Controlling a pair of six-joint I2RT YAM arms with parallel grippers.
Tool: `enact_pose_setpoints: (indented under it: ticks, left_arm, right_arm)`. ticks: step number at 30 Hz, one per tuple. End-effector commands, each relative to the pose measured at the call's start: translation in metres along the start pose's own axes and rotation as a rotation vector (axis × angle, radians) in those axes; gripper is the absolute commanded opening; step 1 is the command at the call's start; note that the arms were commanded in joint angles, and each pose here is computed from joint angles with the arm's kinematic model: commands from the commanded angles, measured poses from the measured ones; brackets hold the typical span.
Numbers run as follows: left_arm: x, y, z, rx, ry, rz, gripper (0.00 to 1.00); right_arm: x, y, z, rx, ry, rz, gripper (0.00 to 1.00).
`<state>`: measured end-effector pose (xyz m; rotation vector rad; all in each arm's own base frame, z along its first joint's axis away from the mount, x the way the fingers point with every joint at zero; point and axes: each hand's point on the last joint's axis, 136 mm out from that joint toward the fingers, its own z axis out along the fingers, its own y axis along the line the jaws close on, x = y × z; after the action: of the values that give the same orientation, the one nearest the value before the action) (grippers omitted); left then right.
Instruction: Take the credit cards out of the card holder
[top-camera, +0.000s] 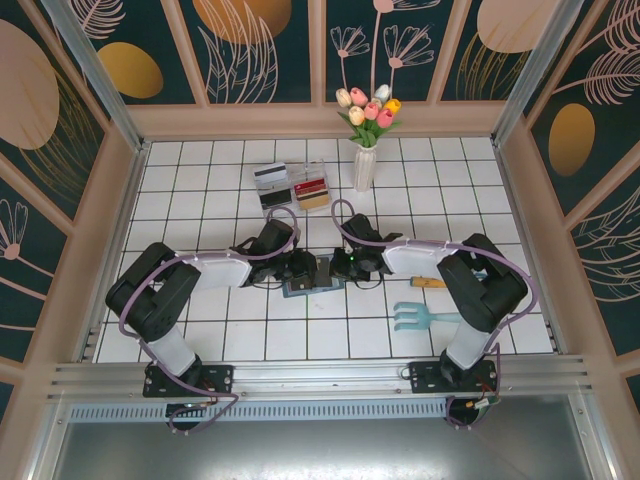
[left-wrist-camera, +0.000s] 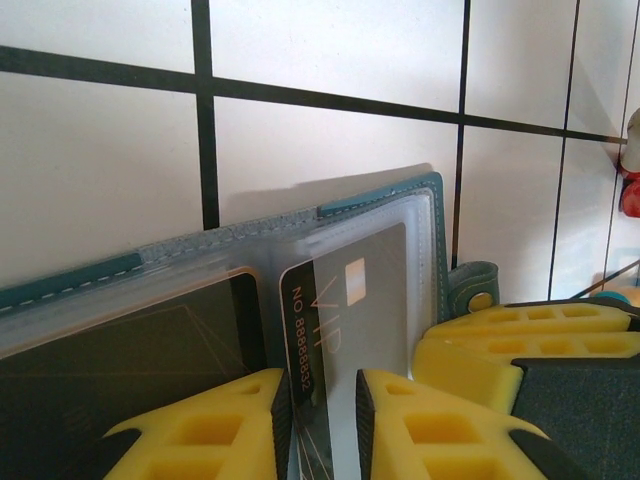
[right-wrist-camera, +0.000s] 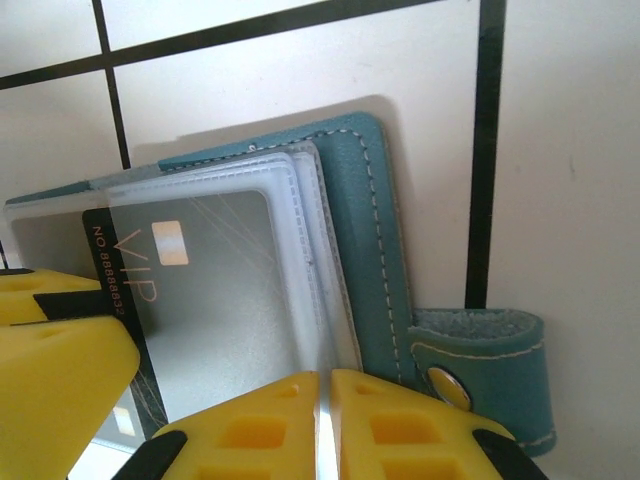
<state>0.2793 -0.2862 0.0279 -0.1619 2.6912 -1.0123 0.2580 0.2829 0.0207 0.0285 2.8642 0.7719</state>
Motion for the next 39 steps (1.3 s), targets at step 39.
enact_pose_setpoints:
  ticks: [39]
  left_arm:
    - [0.004,0.006,-0.024,0.082,-0.027,-0.004,0.0]
  right_arm:
    - [0.012,-0.032,0.017,0.114,0.054,0.004,0.14]
